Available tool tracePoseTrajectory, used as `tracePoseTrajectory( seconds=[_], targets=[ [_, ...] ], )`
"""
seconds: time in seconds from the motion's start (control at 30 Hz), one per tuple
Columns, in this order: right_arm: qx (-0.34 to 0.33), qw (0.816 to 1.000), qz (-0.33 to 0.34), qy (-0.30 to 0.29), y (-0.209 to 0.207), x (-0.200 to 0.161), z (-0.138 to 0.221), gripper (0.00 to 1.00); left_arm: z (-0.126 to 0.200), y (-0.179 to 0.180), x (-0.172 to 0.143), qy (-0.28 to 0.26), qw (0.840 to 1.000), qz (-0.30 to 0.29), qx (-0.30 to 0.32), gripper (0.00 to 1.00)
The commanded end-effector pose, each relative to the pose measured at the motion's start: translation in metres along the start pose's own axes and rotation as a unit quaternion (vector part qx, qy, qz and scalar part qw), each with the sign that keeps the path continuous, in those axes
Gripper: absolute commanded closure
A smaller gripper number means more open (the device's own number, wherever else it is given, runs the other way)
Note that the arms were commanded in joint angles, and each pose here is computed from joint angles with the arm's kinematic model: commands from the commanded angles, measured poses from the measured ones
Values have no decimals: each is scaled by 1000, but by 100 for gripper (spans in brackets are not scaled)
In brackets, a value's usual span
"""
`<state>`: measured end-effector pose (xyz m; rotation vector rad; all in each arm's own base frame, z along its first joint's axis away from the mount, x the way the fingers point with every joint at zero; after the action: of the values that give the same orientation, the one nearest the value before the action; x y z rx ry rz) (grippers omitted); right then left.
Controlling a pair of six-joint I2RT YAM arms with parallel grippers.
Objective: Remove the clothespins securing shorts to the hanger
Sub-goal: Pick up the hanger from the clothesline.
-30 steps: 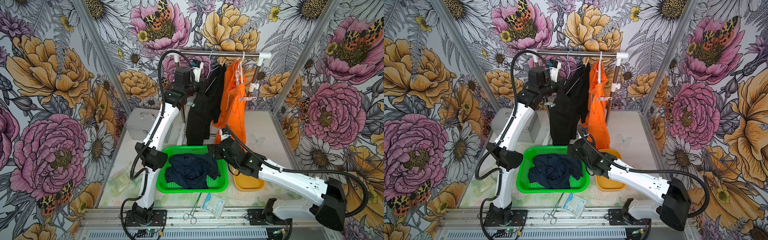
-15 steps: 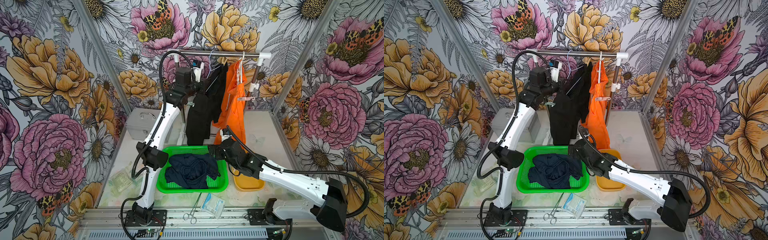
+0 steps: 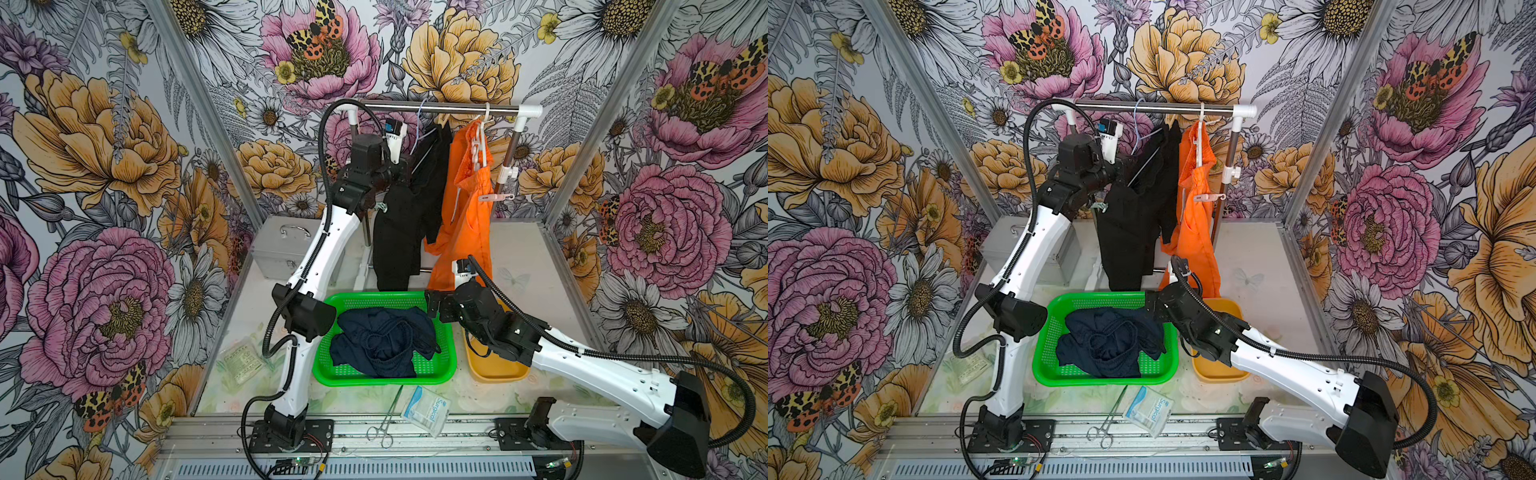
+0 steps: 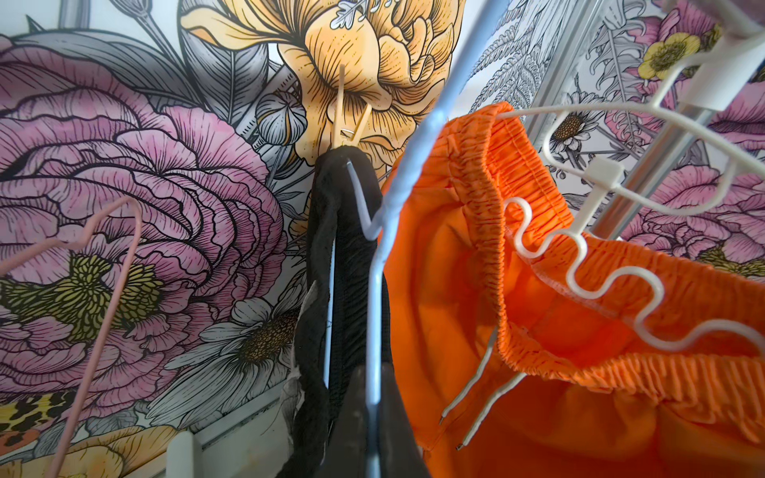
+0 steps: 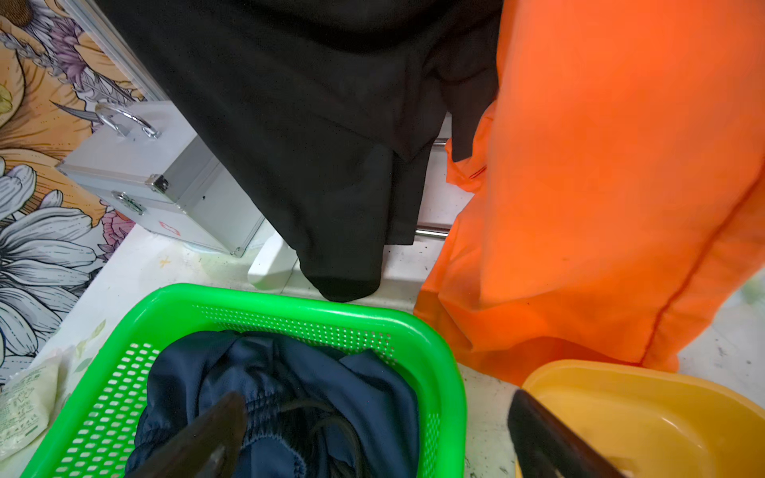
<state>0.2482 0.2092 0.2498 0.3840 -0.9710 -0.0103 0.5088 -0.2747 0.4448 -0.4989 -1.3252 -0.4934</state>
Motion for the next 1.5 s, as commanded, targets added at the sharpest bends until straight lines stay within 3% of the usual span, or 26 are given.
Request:
tracePoseTrajectory(
  seconds=[0.0, 0.5, 1.27, 1.3, 1.47],
  targets=[
    [-11, 999, -9, -29, -8, 11, 9, 0, 42, -2, 65, -106, 993, -39, 16, 100],
    [-7, 999, -10, -31, -10, 11, 12, 0, 54, -11, 78, -125, 991, -48, 12, 100],
    [-13, 999, -5, -37, -14, 15, 14, 0, 71, -8, 29, -72, 994, -65, 42, 100],
    [-13, 999, -4, -37, -14, 15, 14, 0, 86, -9, 38, -84, 993, -69, 49, 100],
    [-14, 999, -2, -39, -14, 17, 14, 0, 98, -7, 22, -78, 993, -70, 62, 100]
  ],
)
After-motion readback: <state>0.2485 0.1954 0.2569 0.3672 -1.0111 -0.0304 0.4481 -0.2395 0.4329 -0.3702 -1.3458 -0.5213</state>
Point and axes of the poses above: each gripper's point midway between its finger pads, its own z axis back along the fingers, its own y axis along the line the jaws close on, x = y × z, the point moved 4 cm from there along z, back along the fingers, and after that the axes turned 5 degrees about -z, right-handed, at the moved point
